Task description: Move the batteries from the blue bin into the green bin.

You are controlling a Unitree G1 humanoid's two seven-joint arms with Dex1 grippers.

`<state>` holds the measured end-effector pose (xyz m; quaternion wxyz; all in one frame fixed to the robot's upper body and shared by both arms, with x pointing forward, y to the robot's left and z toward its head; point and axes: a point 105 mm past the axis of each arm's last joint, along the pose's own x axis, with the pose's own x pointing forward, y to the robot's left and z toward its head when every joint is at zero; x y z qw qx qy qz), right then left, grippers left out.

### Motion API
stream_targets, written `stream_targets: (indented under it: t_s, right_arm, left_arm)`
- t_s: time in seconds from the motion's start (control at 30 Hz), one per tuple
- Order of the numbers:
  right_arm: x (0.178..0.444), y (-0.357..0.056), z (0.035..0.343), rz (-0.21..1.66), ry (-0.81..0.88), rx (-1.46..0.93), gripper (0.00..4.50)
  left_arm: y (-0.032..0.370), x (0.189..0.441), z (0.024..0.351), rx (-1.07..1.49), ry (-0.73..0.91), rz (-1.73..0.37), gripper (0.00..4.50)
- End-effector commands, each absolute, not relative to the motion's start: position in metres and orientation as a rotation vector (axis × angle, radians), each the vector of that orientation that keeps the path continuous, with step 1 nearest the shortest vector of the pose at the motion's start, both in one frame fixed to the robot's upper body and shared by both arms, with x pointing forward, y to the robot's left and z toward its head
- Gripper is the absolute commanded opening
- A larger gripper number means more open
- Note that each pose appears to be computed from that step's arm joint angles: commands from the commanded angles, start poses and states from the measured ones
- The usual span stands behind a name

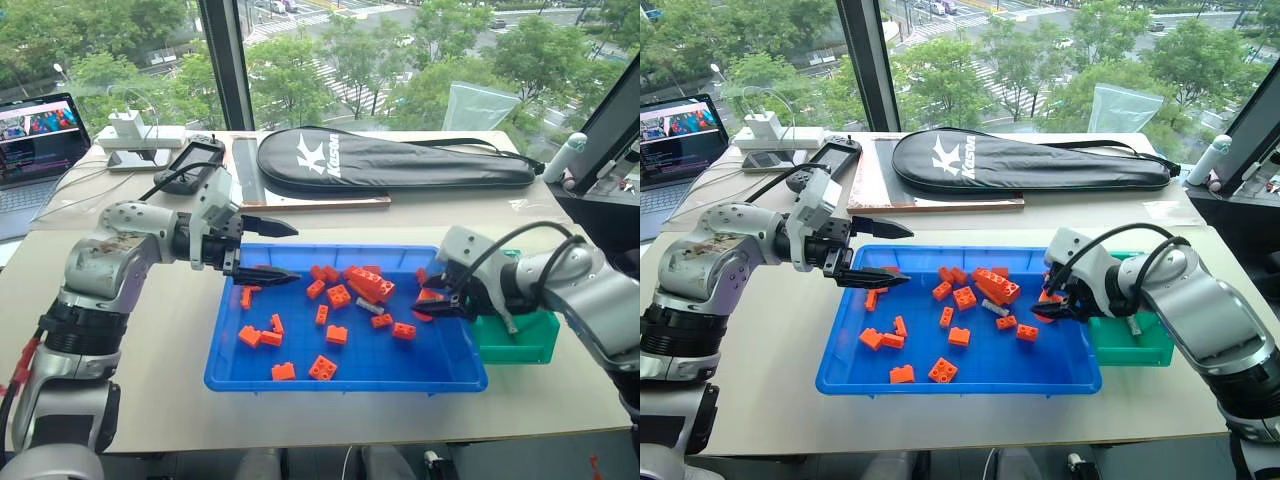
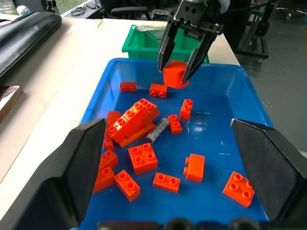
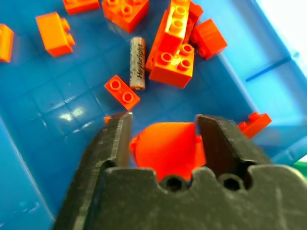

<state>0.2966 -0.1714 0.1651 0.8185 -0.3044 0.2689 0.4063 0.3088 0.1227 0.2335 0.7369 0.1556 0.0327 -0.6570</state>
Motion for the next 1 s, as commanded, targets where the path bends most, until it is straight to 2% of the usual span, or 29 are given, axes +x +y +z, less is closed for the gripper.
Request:
stream_targets:
  t_s: [0.03,0.07,0.2,0.37,0.53,1.0]
  right_arm:
    - [0.303,-0.172,0.188,0.821,0.474,-0.693,4.21]
    - [0.303,-0.168,0.191,0.831,0.456,-0.683,4.47]
    - [0.299,-0.141,0.194,0.913,0.415,-0.601,4.47]
    - [0.288,-0.108,0.177,1.036,0.449,-0.543,4.47]
    - [0.286,-0.092,0.163,1.074,0.476,-0.507,4.47]
    - [0.315,-0.097,0.13,0.959,0.548,-0.503,4.47]
  left_arm:
    - [0.12,0.307,0.242,0.375,0.034,-1.457,4.5]
    - [0.121,0.307,0.242,0.376,0.036,-1.457,4.5]
    - [0.122,0.308,0.241,0.377,0.043,-1.445,4.5]
    - [0.123,0.309,0.24,0.378,0.046,-1.432,4.5]
    - [0.125,0.307,0.24,0.381,0.05,-1.425,4.5]
    - [0.132,0.305,0.238,0.391,0.075,-1.403,4.5]
